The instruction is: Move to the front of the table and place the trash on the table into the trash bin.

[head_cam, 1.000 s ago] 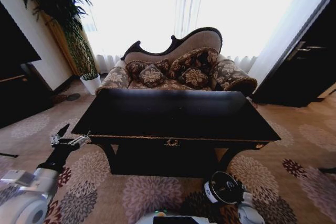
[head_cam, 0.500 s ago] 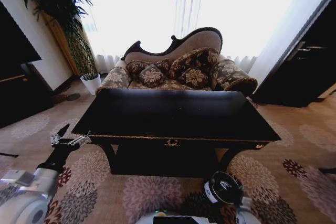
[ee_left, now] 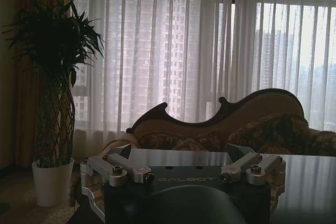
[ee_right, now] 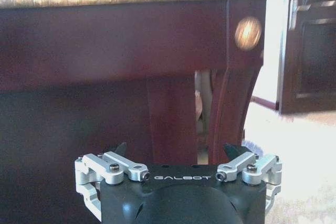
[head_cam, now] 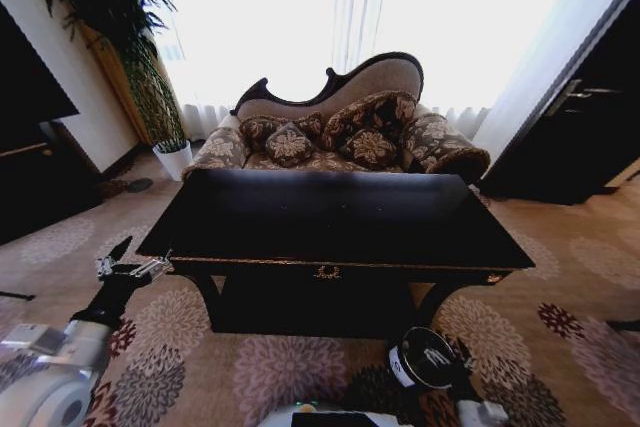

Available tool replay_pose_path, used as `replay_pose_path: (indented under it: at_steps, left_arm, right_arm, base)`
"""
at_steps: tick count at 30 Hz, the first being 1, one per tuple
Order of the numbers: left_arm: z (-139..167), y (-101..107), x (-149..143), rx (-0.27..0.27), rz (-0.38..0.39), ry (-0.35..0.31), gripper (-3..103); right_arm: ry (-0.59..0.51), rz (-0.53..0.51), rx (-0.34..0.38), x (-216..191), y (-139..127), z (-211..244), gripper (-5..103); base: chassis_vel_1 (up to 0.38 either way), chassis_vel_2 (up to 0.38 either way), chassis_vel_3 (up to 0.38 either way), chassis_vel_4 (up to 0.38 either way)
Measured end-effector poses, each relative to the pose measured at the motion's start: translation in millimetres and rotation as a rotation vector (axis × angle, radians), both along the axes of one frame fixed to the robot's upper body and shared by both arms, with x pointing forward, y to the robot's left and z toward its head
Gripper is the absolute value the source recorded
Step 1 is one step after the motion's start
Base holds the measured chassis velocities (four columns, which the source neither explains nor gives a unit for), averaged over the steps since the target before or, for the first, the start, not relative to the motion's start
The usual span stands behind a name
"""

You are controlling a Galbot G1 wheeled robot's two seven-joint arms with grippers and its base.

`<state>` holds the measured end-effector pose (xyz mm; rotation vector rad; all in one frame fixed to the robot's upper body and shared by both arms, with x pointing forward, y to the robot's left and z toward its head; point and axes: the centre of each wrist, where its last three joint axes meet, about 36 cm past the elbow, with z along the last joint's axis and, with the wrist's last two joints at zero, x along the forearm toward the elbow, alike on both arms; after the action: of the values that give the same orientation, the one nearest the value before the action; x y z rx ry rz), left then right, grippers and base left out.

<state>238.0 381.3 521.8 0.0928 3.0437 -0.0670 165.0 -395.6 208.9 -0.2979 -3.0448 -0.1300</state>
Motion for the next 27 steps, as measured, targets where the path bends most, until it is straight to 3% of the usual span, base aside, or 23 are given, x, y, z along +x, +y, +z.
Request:
replay_pose_path:
  at_steps: [13,27]
  left_arm:
    - [0.0,0.0,0.0,0.000,0.000,0.000,100]
    - [0.0,0.0,0.0,0.000,0.000,0.000,100]
  right_arm:
    - [-0.234,-0.024,-0.060,6.4,-5.3,100.3,100]
    - [-0.313,-0.030,-0.099,33.7,-8.0,173.5,100]
  base:
    - [0.000,0.000,0.000,0.000]
    - [0.000,0.000,0.000,0.000]
